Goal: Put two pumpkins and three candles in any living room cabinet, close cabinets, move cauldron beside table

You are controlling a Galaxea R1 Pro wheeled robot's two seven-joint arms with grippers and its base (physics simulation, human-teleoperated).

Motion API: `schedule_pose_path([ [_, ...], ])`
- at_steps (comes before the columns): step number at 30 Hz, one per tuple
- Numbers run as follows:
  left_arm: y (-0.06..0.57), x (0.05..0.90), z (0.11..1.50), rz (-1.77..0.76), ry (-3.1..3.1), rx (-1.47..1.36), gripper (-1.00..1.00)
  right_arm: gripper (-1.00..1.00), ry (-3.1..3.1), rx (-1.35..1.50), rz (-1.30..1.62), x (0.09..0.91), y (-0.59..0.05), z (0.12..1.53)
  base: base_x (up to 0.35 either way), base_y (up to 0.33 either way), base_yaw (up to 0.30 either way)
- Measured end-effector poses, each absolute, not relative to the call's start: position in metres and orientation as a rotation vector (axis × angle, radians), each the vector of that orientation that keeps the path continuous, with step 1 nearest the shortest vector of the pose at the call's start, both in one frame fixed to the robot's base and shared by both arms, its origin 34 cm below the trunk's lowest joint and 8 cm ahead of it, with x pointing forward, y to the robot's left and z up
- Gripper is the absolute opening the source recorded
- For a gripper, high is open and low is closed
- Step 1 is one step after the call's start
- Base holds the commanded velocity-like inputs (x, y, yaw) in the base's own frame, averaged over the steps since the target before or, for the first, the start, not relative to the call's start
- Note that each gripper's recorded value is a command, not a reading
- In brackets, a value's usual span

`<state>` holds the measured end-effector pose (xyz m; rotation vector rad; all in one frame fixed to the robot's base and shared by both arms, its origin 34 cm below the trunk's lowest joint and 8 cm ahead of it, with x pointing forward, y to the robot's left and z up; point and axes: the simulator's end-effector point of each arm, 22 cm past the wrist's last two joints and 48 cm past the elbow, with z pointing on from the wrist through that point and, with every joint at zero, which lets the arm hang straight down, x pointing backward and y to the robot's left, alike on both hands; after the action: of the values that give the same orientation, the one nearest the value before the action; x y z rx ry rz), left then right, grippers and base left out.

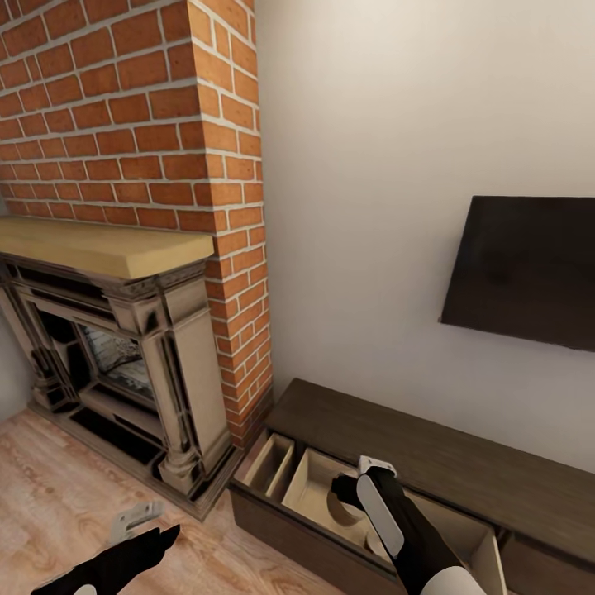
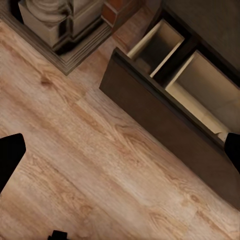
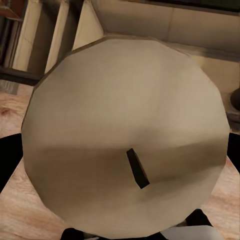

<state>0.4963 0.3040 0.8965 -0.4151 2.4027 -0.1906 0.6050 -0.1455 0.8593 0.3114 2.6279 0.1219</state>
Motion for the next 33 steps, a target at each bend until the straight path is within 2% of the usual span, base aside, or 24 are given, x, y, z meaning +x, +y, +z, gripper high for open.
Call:
schedule_pose_path([
  [16, 0.3041, 0.4955, 0.8950, -0.187, 2.406, -0.416, 1.00, -1.00, 2.611, 0.330, 0.122, 0.6081, -0.1483, 0.8606, 0.141, 0.105, 0.000],
  [33, 0.3042, 0.4952, 0.8943, -0.187, 2.407, -0.417, 1.00, -1.00, 2.613, 0.337, 0.116, 0.6074, -0.1519, 0.8594, 0.021, 0.020, -0.055],
])
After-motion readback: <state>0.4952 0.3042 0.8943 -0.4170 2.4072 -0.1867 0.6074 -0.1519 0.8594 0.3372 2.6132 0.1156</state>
